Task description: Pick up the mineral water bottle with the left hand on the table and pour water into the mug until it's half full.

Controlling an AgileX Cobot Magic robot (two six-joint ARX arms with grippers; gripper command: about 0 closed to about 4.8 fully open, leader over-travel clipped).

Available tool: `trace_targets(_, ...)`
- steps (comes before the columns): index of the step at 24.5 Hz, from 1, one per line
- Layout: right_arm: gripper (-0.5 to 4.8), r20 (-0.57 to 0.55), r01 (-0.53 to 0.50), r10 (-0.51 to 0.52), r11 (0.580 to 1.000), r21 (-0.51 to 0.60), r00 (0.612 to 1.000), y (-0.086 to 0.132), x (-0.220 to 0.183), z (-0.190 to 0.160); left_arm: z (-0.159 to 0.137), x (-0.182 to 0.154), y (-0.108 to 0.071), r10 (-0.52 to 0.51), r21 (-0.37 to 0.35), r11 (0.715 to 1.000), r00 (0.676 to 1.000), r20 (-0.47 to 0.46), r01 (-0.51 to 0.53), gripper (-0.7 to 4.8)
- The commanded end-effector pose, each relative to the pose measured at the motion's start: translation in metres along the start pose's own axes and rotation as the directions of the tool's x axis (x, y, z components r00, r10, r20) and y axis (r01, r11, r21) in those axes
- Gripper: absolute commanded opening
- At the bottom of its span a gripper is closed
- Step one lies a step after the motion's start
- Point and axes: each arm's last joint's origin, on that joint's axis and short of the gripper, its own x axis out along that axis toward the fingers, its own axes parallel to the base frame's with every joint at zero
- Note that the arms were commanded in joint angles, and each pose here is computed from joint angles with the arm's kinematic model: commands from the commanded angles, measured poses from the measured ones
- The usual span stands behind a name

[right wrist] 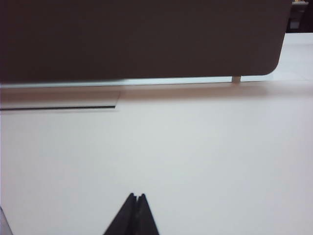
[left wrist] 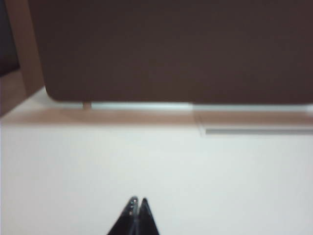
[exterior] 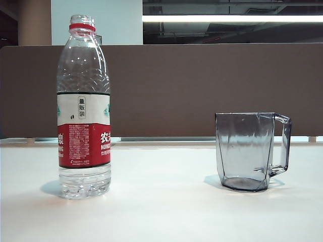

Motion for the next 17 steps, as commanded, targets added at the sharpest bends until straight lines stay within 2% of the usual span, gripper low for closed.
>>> trace_targets(1,-0.01,0.106,-0.017,0.009,0.997,0.072,0.994,0.000,-0.005,0.025,0.018,-0.002,-0.001,-0.003,-0.021,1.000,0.998,0.057,0.004,-0.05)
trace_targets(4,-0.01,0.131,-0.023,0.013,0.997,0.075,0.991,0.000,-0.011,0.045,0.033,-0.005,-0.002,-0.034,-0.020,0.999,0.996,0.082,0.036,-0.05)
trace_targets(7,-0.01,0.126,-0.047,0.038,0.996,0.072,0.991,0.001,-0.018,0.076,0.055,-0.005,-0.005,-0.117,-0.041,0.992,0.988,0.099,0.121,-0.05)
trace_targets(12,-0.02,0.111,-0.169,0.162,0.984,0.059,0.981,0.006,-0.016,0.108,0.072,0.007,-0.009,-0.247,-0.062,0.967,0.968,0.039,0.249,-0.05)
trace_targets(17,-0.02,0.017,-0.214,0.214,0.974,0.067,0.977,0.010,-0.011,0.126,0.081,0.021,-0.018,-0.324,-0.087,0.943,0.946,-0.021,0.321,-0.05)
